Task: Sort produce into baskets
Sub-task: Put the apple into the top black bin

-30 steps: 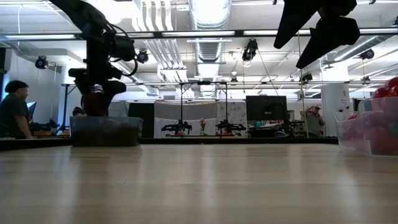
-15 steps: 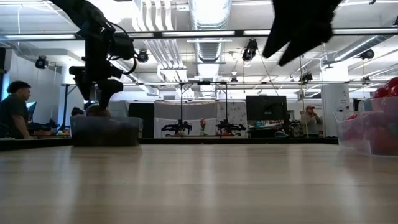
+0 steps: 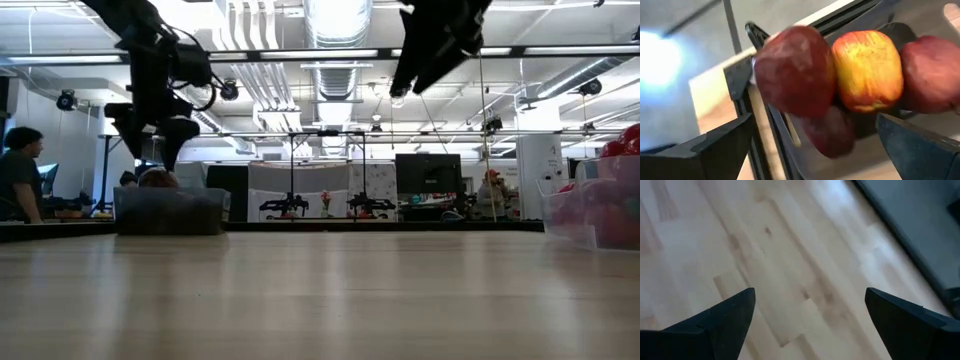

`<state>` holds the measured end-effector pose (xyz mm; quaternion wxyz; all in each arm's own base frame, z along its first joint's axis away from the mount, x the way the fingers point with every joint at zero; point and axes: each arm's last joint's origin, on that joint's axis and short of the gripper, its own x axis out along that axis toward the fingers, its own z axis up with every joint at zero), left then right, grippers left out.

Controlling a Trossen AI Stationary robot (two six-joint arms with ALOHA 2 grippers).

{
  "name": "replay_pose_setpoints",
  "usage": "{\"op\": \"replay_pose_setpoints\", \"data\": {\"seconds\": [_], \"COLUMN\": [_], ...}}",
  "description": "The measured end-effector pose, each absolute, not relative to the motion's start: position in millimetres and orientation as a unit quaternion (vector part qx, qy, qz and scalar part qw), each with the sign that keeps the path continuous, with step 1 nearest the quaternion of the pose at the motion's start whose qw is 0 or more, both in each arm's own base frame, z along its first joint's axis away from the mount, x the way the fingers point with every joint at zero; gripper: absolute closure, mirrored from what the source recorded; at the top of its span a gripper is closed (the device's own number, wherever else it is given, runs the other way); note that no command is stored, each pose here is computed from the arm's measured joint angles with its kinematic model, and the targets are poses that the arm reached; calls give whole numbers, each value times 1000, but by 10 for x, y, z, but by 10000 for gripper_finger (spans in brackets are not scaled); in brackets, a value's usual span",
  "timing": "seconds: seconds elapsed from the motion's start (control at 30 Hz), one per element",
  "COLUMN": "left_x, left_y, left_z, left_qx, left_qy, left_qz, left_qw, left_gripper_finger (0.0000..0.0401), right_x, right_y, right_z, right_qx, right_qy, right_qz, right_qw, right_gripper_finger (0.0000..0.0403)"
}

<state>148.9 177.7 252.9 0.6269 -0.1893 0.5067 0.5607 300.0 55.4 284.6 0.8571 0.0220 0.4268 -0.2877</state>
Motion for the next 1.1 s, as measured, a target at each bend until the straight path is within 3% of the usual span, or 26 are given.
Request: {"op": "replay_pose_setpoints", "data": {"seconds": [0.1, 0.27, 0.47, 0.6, 0.7, 0.83, 1.1], "left_x": [1488, 1731, 2186, 2473, 2623, 2782, 3034], "left_y": [1645, 1279, 577, 135, -5, -34, -58], "left_z": [2631, 2863, 3127, 3180, 3158, 3079, 3324], "left_qx": [-239, -282, -216, -157, -149, -159, -128], "left_qy": [466, 348, 154, 47, 3, 14, 13], "left_qz": [548, 472, 408, 311, 277, 247, 184], "left_qw": [653, 759, 874, 936, 949, 956, 974], "left_gripper_finger": [2, 3, 11, 17, 25, 40, 52], "right_x": [2951, 2856, 2657, 2428, 2333, 2306, 2276], "right_y": [537, 541, 901, 1185, 1349, 1555, 1954], "right_z": [2966, 2995, 3131, 3204, 3143, 3066, 3024], "right_qx": [4, -23, -16, -1, 19, 85, 194], "right_qy": [429, 449, 460, 482, 493, 518, 619], "right_qz": [-291, -279, -197, -160, -168, -161, -196], "right_qw": [855, 849, 866, 862, 854, 836, 735], "right_gripper_finger": [35, 35, 35, 35, 35, 35, 35]}}
